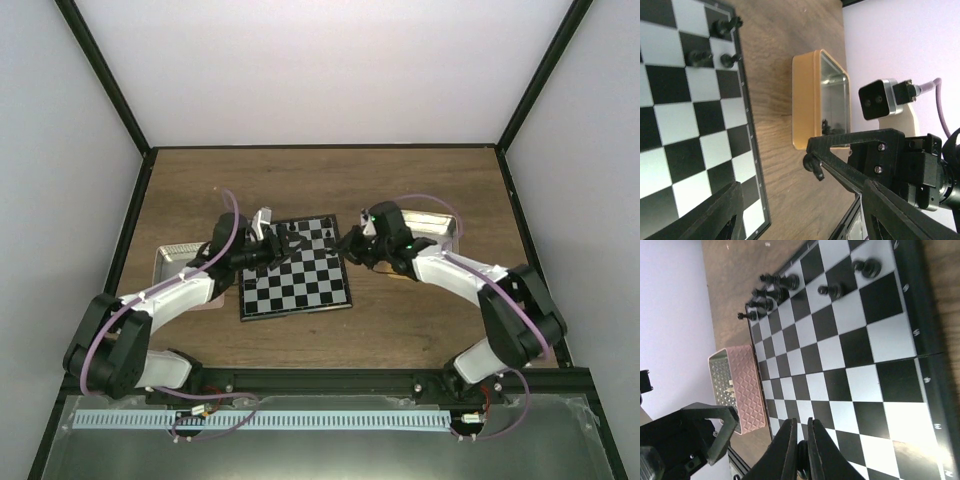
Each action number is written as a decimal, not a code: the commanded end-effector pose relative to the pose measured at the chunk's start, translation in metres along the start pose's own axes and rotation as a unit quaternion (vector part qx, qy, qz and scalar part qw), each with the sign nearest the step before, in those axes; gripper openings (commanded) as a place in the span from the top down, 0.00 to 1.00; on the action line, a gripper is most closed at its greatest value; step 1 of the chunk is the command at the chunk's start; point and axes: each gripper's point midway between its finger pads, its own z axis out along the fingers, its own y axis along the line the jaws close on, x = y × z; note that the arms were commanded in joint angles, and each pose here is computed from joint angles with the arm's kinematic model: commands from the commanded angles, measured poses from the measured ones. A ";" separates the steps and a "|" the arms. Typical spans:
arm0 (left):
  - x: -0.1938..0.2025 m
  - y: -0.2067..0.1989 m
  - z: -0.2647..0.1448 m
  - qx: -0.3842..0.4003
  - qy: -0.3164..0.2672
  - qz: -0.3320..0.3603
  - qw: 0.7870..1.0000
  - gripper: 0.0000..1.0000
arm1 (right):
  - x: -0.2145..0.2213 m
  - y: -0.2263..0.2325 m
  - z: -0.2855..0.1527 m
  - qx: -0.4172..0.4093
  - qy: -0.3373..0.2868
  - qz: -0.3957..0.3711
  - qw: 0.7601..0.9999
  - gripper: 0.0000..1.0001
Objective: Set up the chess pieces on the board
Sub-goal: Place the chess piece on the chessboard, then adjust the storage box at the center of the board.
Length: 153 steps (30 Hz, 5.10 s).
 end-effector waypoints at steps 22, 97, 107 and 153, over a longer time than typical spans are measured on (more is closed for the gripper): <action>0.024 0.027 0.017 -0.015 0.032 -0.051 0.998 0.74 | 0.034 0.047 0.060 -0.025 0.057 -0.011 0.998 0.94; -0.085 0.085 0.128 -0.382 0.113 0.272 0.876 0.86 | -0.026 -0.049 -0.068 0.226 -0.212 -0.079 0.947 0.43; -0.088 0.090 0.132 -0.387 0.107 0.275 0.874 0.90 | -0.026 -0.049 -0.069 0.228 -0.214 -0.079 0.947 0.44; -0.049 -0.003 0.015 -0.264 0.012 0.255 0.930 0.55 | -0.211 -0.177 -0.077 0.341 -0.298 0.153 0.878 0.29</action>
